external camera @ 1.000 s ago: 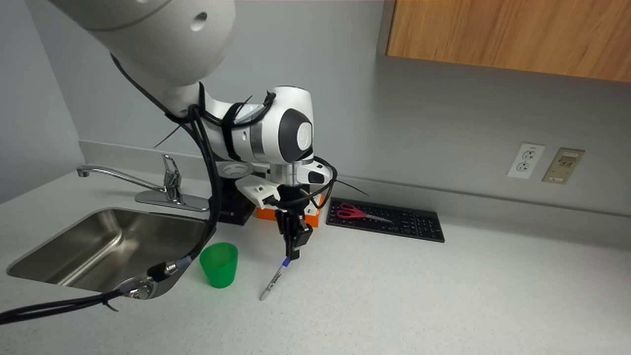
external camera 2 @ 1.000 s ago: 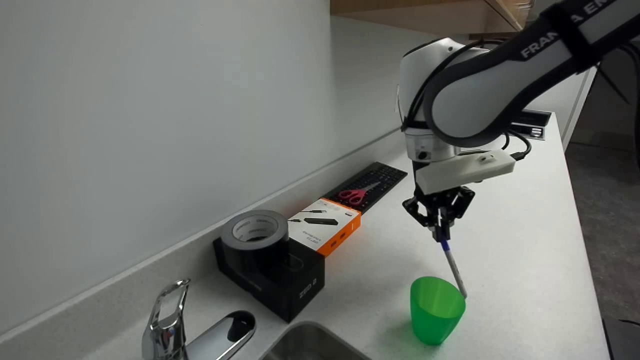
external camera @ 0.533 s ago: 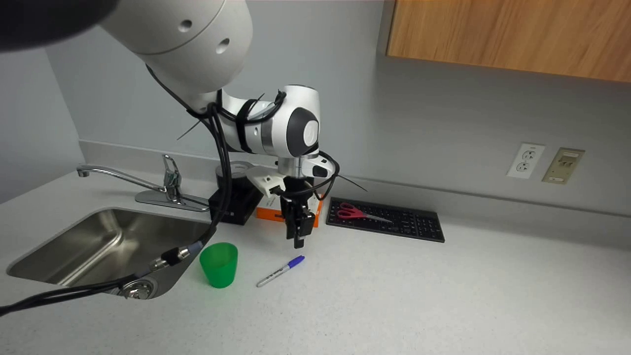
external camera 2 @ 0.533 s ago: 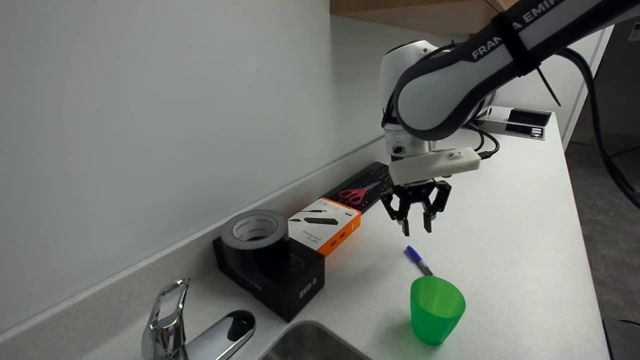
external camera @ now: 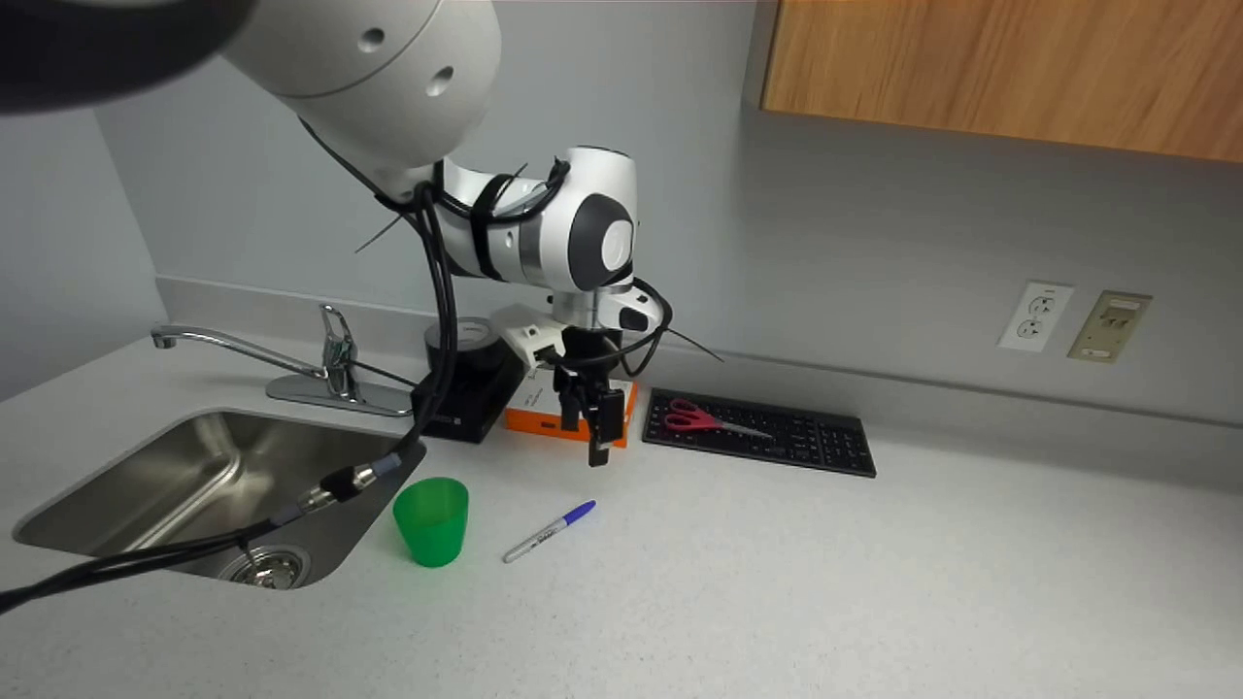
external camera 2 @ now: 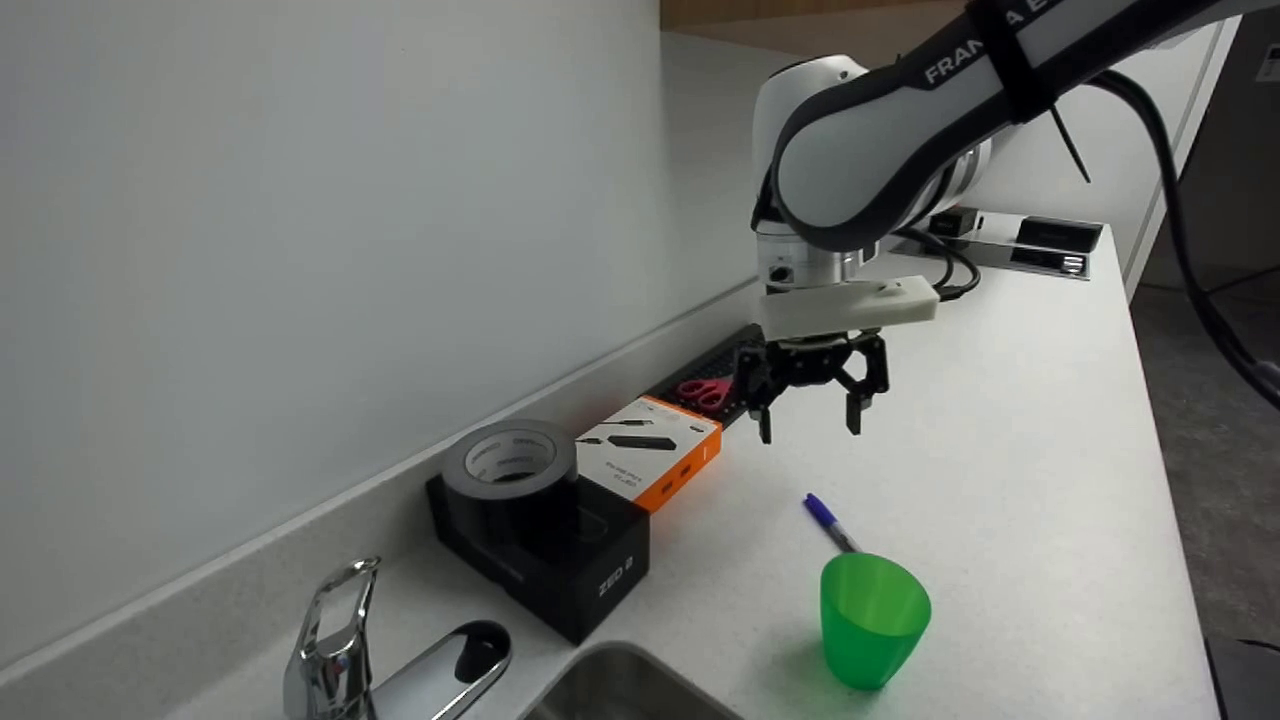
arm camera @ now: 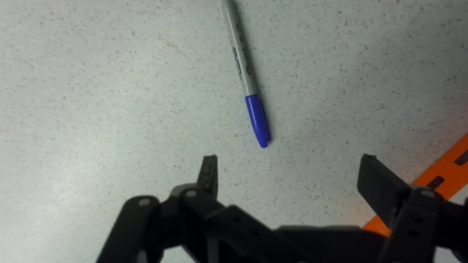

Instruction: Take the pen out of the cup and put it on the counter

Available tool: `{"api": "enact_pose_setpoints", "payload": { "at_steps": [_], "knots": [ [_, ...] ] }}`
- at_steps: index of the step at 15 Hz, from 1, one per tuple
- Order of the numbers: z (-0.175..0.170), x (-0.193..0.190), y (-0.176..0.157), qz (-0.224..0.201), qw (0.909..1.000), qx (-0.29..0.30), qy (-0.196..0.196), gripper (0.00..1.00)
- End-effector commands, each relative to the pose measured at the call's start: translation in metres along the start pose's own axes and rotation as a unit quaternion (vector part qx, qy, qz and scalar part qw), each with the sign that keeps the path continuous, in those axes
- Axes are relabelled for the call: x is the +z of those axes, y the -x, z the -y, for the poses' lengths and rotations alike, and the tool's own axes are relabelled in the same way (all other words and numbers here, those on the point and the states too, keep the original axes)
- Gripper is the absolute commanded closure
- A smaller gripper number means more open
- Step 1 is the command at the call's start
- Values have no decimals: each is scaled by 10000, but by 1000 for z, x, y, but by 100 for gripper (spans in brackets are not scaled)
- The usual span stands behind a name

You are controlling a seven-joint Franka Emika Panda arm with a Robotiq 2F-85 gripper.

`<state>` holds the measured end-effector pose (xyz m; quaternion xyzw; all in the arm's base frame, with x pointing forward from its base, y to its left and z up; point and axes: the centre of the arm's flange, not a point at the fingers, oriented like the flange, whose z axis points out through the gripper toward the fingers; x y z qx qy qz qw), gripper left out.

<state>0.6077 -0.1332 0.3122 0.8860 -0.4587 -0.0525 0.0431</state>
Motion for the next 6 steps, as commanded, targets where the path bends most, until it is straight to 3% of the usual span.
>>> {"api": "enact_pose_setpoints", "payload": {
  "at_steps": [1, 6],
  "knots": [
    [5, -12, -4, 103, 9999, 52, -84, 0],
    [2, -5, -2, -16, 10000, 20, -65, 0]
  ]
}}
